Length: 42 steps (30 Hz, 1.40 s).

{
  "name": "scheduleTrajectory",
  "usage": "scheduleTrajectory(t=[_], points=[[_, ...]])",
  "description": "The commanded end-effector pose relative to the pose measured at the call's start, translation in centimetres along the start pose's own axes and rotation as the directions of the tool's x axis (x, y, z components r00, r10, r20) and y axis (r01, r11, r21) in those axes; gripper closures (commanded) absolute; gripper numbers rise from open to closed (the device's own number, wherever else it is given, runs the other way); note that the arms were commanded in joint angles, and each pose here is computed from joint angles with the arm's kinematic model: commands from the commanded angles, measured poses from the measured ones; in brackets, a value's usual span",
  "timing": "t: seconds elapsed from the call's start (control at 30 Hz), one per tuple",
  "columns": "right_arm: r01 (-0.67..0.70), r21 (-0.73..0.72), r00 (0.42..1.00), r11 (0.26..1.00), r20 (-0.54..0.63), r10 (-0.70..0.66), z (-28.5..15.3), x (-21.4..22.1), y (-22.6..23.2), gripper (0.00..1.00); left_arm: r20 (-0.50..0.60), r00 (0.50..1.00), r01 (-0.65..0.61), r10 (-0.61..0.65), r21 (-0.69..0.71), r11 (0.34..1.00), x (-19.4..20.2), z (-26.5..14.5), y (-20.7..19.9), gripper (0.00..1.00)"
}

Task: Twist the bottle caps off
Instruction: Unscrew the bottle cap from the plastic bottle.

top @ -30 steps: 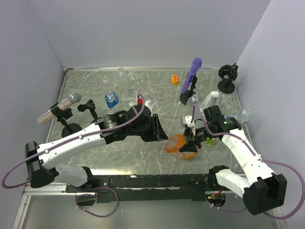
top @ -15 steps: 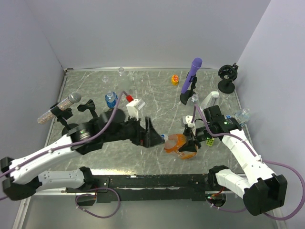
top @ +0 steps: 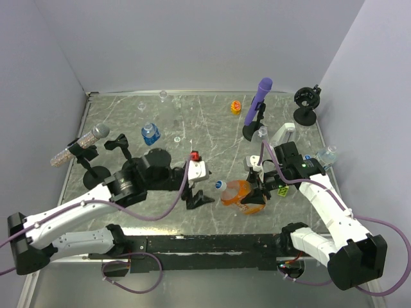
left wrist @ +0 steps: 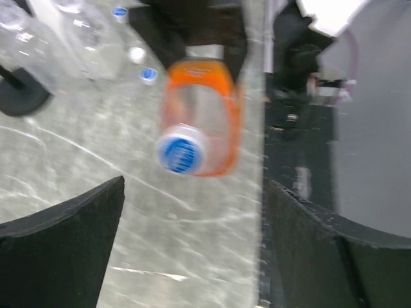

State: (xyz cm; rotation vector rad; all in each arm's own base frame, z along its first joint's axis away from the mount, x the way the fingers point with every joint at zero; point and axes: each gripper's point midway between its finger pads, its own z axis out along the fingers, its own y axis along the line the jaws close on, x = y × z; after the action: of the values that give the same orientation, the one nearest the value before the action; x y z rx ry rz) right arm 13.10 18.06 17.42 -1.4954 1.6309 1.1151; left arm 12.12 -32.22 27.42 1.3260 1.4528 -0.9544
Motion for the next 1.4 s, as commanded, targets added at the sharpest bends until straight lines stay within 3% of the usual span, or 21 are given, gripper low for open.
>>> scheduleTrajectory(t=[0.0,0.17,0.43,0.73,0.8,0.93,1.07,1.17,1.37], points=[[0.065,-0.008,0.997,0.998,0.039,-0.065,0.1,-1.0,0.0,0.81,0.132,0.978,-0.17,0.163,0.045,0.984,-3.5,0.6,1.8,0.13],[0.071,-0.006,0.997,0.997,0.041,-0.071,0.0,-1.1,0.0,0.81,0.107,0.987,-0.137,0.124,0.122,0.983,-2.4,2.0,1.7,0.26],[0.065,-0.008,0.997,0.998,0.038,-0.065,0.1,-1.0,0.0,0.81,0.102,0.989,-0.12,0.102,0.181,0.976,-2.2,2.9,1.2,0.34],[0.064,-0.008,0.997,0.998,0.038,-0.064,0.1,-1.0,0.0,0.81,0.073,0.996,-0.074,0.06,0.206,0.976,-1.8,3.5,1.1,0.51],[0.062,-0.011,0.997,0.998,0.037,-0.062,0.1,-1.0,0.0,0.81,0.07,0.996,-0.063,0.049,0.206,0.977,-1.9,3.5,1.1,0.61],[0.061,-0.009,0.997,0.998,0.037,-0.061,0.1,-1.0,0.0,0.81,0.052,0.999,-0.025,0.015,0.201,0.979,-2.2,3.3,1.1,0.99],[0.058,-0.008,0.998,0.998,0.034,-0.058,0.1,-0.9,-0.1,0.81,0.016,0.987,0.153,-0.158,0.182,0.971,-2.8,3.0,0.9,0.99],[0.06,-0.008,0.998,0.998,0.034,-0.059,0.1,-0.9,-0.1,0.81,-0.016,0.913,0.406,-0.408,0.118,0.906,-3.3,2.9,0.8,0.99],[0.054,-0.017,0.998,0.998,0.033,-0.053,0.2,-0.8,0.0,0.81,-0.066,0.632,0.771,-0.772,-0.045,0.635,-3.1,3.5,-0.4,0.99]])
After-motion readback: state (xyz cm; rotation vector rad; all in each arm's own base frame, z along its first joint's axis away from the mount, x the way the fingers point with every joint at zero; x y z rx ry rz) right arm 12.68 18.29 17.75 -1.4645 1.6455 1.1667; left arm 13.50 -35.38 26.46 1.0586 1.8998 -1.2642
